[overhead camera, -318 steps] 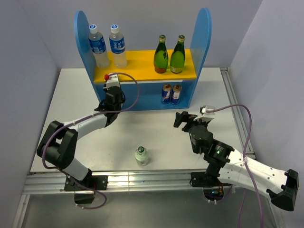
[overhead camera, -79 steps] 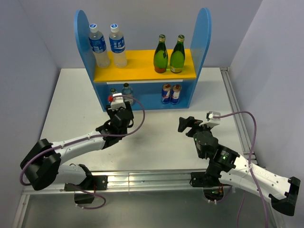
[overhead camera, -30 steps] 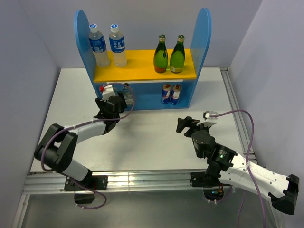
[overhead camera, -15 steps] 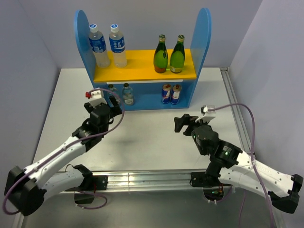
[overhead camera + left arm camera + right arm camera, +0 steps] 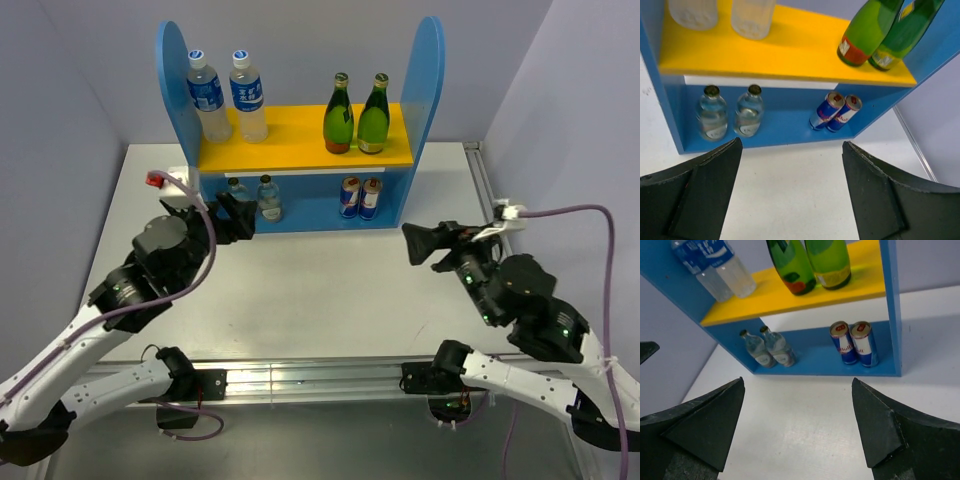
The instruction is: Place and organize the beverage onto the shelf
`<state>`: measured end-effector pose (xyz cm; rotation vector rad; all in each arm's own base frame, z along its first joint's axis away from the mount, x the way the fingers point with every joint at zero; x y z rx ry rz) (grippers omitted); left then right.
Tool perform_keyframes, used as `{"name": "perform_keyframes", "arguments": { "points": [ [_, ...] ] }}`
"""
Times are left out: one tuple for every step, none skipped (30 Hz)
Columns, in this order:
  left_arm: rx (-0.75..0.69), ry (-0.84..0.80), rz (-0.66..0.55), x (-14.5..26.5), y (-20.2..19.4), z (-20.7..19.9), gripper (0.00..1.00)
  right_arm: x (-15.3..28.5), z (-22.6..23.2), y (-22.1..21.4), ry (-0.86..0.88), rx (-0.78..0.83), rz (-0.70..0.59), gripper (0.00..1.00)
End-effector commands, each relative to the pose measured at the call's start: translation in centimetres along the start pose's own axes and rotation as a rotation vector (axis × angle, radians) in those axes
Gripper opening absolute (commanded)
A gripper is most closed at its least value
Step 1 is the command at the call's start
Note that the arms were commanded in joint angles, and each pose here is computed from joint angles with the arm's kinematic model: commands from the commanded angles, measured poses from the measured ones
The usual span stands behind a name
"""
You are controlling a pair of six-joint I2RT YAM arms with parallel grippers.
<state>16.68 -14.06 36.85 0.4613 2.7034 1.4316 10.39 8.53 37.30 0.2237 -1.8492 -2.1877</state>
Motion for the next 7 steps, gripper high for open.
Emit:
{"name": "perform_keyframes", "arguments": {
  "points": [
    [-0.106,0.066,0.029,1.25,0.92,0.96,0.88,1.33,-1.11,1.26,-0.006,0.053,-0.008,0.95],
    [-0.112,0.068,0.019,1.39,0.98,1.16,0.88,1.72,-1.18,1.54,0.017,0.042,-0.021,0.95],
    [-0.115,0.071,0.013,1.32,0.72,1.41,0.88,1.8,-1.19,1.65,0.022,0.032,-0.033,0.95],
    [-0.106,0.073,0.0,1.4,0.77,1.52,0.88,1.85,-1.16,1.64,0.033,0.029,-0.04,0.95],
    [-0.097,0.064,-0.007,1.69,0.91,1.57,0.88,1.9,-1.19,1.63,0.039,0.031,-0.049,0.95],
    [-0.093,0.062,-0.01,1.77,0.88,1.67,0.88,1.85,-1.31,1.59,0.024,0.029,-0.049,0.95],
    [-0.087,0.057,-0.02,1.8,0.96,1.62,0.88,1.76,-1.26,1.51,0.021,0.031,-0.046,0.95]
  ]
}}
Point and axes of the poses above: each gripper's point midway between its finger pads, its own x axis back along the fingers, its own z axis along the line the jaws close on, y = z × x, the point moved 9 cm from there along x, back along the fingers, and after that the axes turned 13 degrees about x, right-handed, at the moved point
